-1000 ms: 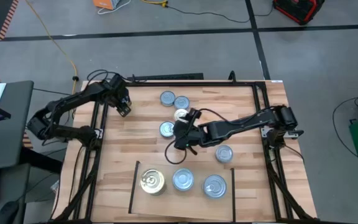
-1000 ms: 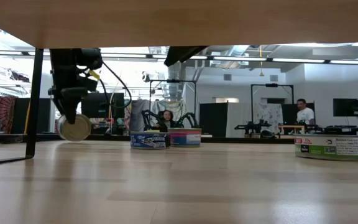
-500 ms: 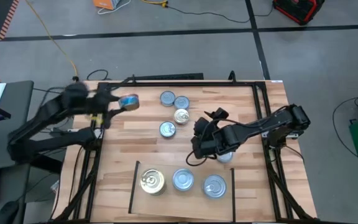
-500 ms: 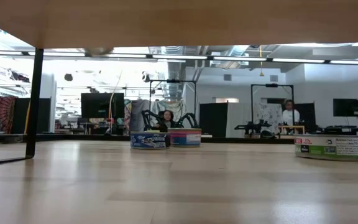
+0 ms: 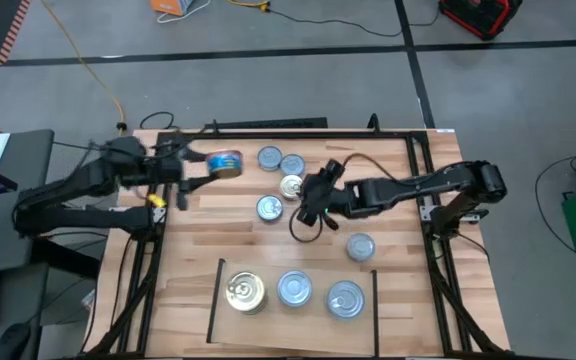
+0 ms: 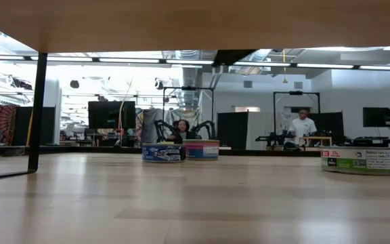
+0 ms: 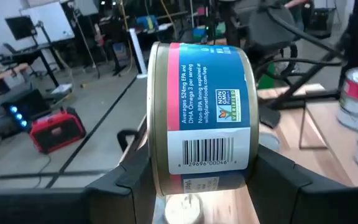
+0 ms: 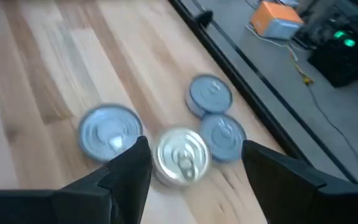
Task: Stack canned seafood by type on shelf
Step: Put the top blue and pink tuna can on the top of the left stacked tuna cans on the shelf
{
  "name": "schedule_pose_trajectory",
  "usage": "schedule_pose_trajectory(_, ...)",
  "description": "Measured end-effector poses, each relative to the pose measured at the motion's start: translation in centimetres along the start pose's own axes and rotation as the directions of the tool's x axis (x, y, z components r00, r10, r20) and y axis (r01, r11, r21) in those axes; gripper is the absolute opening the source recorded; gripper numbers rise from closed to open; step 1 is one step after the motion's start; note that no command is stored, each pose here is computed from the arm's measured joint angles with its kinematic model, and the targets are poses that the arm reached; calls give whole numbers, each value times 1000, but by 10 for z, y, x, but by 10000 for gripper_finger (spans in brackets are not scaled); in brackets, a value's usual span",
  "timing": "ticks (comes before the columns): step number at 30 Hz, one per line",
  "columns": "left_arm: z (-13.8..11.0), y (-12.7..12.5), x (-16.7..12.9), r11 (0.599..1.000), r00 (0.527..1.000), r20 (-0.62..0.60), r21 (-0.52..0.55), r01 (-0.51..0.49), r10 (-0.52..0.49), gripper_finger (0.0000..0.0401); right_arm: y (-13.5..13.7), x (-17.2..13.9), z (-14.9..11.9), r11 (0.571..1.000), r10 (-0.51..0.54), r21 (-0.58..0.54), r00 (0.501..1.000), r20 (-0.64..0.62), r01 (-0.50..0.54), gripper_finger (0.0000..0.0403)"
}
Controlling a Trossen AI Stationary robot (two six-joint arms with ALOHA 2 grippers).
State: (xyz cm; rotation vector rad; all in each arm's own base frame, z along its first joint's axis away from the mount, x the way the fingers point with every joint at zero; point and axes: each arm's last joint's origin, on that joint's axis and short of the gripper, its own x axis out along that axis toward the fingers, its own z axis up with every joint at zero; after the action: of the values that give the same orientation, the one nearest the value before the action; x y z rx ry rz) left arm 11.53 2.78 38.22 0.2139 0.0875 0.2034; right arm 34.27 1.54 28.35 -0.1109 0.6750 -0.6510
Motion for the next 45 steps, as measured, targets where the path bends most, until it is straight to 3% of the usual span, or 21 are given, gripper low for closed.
schedule_pose_trajectory(5,15,-6,39,991,990,72,67,117,-121,189,-19,-10,12,999,40,6,998,48,-41,284)
schedule_pose_trajectory(8,29,-17,48,969,978,98,185,166,-187,189,-29,-31,17,998,63,-2,994,93,-63,284)
schedule_pose_trajectory(12,39,-39,55,916,970,88,358,179,-225,189,-36,-60,26,984,173,-68,969,179,-163,284)
schedule_pose_trajectory(17,45,-66,48,832,969,84,534,152,-231,189,-20,-87,33,958,256,-205,917,306,-199,284)
schedule_pose_trajectory(20,48,-80,42,811,971,85,569,138,-224,189,-3,-100,33,950,258,-263,893,369,-165,284)
schedule_pose_trajectory(23,49,-95,35,798,966,82,583,154,-246,189,8,-116,34,951,282,-243,861,423,-192,284)
schedule_pose_trajectory(27,48,-117,27,704,938,61,679,211,-340,195,18,-138,33,940,340,-191,808,481,-282,284)
schedule_pose_trajectory(32,45,-140,25,590,925,28,777,218,-379,202,38,-151,32,917,395,-189,748,533,-350,284)
schedule_pose_trajectory(35,45,-149,24,546,922,31,813,202,-387,199,46,-155,31,904,419,-168,734,535,-394,284)
schedule_pose_trajectory(40,47,-160,25,510,909,60,842,175,-412,198,54,-157,35,896,428,-145,725,540,-421,284)
schedule_pose_trajectory(45,47,-166,23,414,886,62,897,152,-460,200,57,-155,36,895,429,-139,729,533,-424,284)
